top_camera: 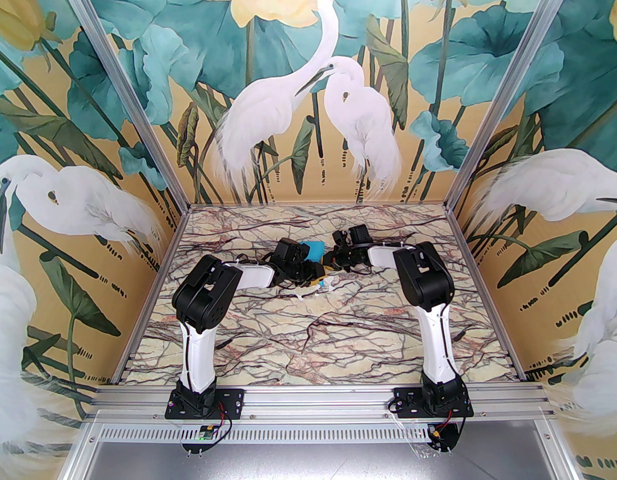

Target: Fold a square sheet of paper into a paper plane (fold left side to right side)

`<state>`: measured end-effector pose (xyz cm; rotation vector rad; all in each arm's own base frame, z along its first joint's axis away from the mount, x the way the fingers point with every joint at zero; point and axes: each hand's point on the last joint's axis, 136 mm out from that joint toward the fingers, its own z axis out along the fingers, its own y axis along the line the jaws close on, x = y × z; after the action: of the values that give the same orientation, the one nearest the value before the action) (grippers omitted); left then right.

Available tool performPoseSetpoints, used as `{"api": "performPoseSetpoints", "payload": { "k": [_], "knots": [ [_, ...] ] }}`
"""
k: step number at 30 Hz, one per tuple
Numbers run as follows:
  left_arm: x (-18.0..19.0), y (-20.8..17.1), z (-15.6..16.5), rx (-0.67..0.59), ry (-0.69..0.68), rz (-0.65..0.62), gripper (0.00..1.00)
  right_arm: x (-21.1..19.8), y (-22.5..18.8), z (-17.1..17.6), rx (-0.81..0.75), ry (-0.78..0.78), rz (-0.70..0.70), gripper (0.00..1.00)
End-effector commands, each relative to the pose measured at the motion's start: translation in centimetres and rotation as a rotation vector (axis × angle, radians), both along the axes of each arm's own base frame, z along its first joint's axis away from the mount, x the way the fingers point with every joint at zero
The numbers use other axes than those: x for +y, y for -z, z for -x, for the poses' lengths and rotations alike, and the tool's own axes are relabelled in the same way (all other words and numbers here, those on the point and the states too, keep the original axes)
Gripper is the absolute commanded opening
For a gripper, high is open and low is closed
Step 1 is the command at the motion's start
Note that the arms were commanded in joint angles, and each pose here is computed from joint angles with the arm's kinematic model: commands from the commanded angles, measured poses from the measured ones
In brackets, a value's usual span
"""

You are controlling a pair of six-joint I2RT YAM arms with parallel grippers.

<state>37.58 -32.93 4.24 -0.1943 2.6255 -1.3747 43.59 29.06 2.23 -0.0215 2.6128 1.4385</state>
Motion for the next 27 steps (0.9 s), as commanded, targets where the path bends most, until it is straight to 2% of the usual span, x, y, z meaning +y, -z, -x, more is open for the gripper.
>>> {"api": "performPoseSetpoints", "payload": {
  "k": [1,27],
  "knots": [
    [-0.4,0.7,0.8,0.023,0.023,0.012,0.3,-0.3,1.2,-0.4,0.005,-0.001,0.018,0.0],
    [-0.3,2.1,1.1,0.055,0.02,-0.011,0.3,-0.2,1.4,-0.6,0.008,0.001,0.022,0.0]
  ]
}}
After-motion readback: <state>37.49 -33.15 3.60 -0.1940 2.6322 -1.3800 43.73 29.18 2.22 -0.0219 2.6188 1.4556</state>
